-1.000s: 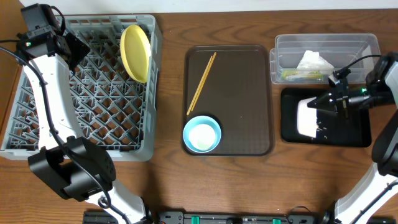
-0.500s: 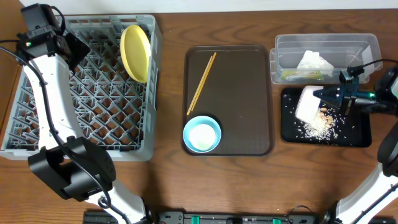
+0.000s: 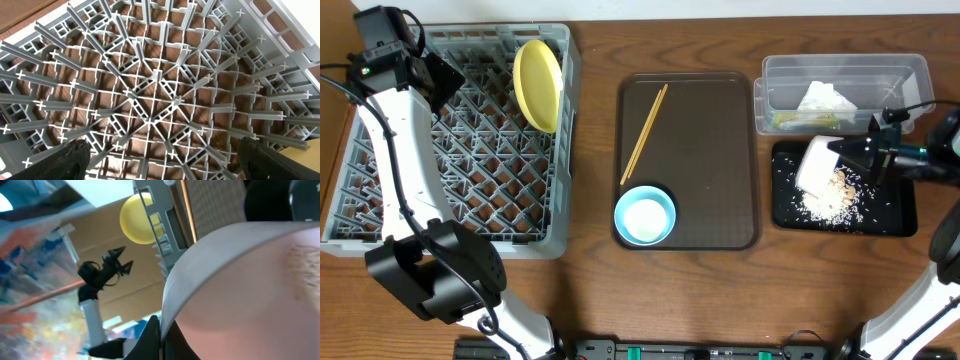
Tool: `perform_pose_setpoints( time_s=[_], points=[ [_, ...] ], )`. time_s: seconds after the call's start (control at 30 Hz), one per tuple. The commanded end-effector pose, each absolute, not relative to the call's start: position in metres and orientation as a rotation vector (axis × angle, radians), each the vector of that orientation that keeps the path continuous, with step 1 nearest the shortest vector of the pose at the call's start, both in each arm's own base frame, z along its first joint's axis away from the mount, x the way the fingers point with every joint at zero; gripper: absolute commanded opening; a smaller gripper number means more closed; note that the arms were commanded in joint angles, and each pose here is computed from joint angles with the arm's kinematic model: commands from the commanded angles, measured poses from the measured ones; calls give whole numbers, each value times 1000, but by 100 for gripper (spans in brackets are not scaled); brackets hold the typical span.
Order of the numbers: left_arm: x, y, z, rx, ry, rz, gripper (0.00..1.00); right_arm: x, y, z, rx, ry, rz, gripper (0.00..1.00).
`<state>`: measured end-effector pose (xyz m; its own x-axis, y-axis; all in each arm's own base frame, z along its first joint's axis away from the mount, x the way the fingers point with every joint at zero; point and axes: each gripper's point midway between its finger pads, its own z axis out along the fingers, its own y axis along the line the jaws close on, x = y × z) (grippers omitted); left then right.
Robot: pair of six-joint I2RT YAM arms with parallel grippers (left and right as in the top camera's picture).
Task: Sort waste into correct bins and load items into the dishwasher
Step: 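Carry the white bowl right and tip the rice onto the black tray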
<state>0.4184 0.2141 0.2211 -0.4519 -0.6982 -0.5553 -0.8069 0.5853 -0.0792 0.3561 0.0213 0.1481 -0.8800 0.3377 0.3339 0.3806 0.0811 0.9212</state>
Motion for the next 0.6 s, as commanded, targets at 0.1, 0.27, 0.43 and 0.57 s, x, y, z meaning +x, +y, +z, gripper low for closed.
perform_pose_setpoints(
  time_s=[0.1, 0.27, 0.43, 0.57],
  points=[
    [415, 217, 221, -1208, 2269, 273, 96, 364, 4, 151, -812, -2310, -2018, 1],
    [415, 217, 221, -1208, 2269, 273, 96, 367, 2, 152, -830, -2296, -2031, 1],
    [415, 217, 221, -1208, 2270, 273, 96, 372, -2, 159, -874, -2243, -2095, 1],
    [415, 217, 221, -1208, 2270, 273, 96, 371, 0, 172, -918, -2147, -2149, 1]
  ],
)
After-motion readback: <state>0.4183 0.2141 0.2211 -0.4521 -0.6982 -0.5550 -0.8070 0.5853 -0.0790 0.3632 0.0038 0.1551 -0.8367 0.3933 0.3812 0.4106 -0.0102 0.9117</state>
